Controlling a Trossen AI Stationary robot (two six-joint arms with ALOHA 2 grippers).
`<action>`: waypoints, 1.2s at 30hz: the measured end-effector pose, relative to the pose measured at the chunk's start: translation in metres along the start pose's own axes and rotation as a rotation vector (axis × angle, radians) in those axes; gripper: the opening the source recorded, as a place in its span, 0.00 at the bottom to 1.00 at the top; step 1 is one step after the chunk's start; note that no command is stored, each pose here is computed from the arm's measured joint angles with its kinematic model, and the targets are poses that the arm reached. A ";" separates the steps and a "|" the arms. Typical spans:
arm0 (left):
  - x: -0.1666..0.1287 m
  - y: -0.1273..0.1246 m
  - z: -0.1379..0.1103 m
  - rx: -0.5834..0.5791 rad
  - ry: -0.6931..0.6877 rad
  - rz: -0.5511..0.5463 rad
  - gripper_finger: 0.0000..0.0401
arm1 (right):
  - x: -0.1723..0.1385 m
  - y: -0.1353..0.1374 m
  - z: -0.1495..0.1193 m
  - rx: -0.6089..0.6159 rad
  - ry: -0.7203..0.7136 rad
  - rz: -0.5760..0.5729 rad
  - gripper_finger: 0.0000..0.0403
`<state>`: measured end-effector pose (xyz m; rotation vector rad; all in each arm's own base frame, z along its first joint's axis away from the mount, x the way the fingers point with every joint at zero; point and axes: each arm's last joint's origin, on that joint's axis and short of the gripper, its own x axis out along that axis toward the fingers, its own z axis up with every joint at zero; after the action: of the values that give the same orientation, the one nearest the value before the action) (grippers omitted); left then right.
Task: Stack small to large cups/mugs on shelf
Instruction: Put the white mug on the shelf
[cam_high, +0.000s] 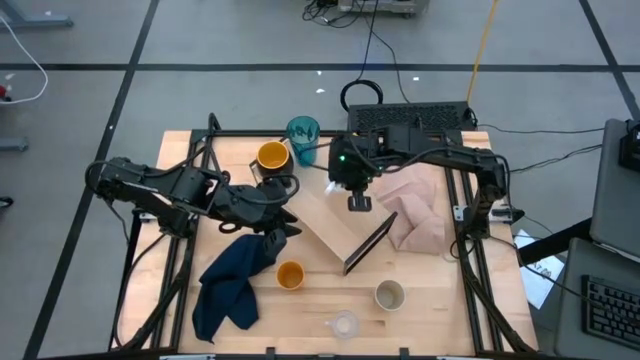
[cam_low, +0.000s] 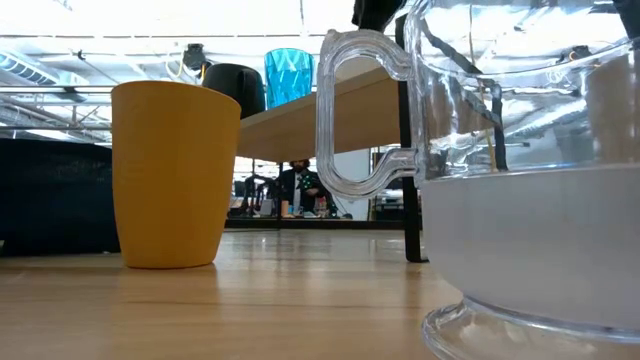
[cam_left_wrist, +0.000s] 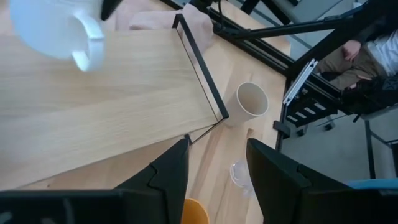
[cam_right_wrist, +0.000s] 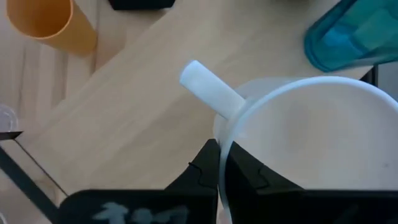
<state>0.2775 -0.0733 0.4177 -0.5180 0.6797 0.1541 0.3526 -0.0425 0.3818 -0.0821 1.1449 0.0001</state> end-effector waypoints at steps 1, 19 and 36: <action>0.000 0.000 0.000 0.003 0.000 0.001 0.40 | 0.000 -0.004 0.000 0.008 -0.010 0.010 0.00; 0.000 0.003 0.000 -0.006 -0.041 0.072 0.40 | -0.003 -0.001 0.001 0.126 -0.059 0.216 0.00; 0.009 0.005 0.008 -0.023 -0.010 -0.010 0.40 | -0.019 0.050 0.027 0.179 -0.279 0.428 0.00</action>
<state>0.2880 -0.0653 0.4153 -0.5417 0.6660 0.1551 0.3673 0.0102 0.4074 0.3151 0.8611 0.2806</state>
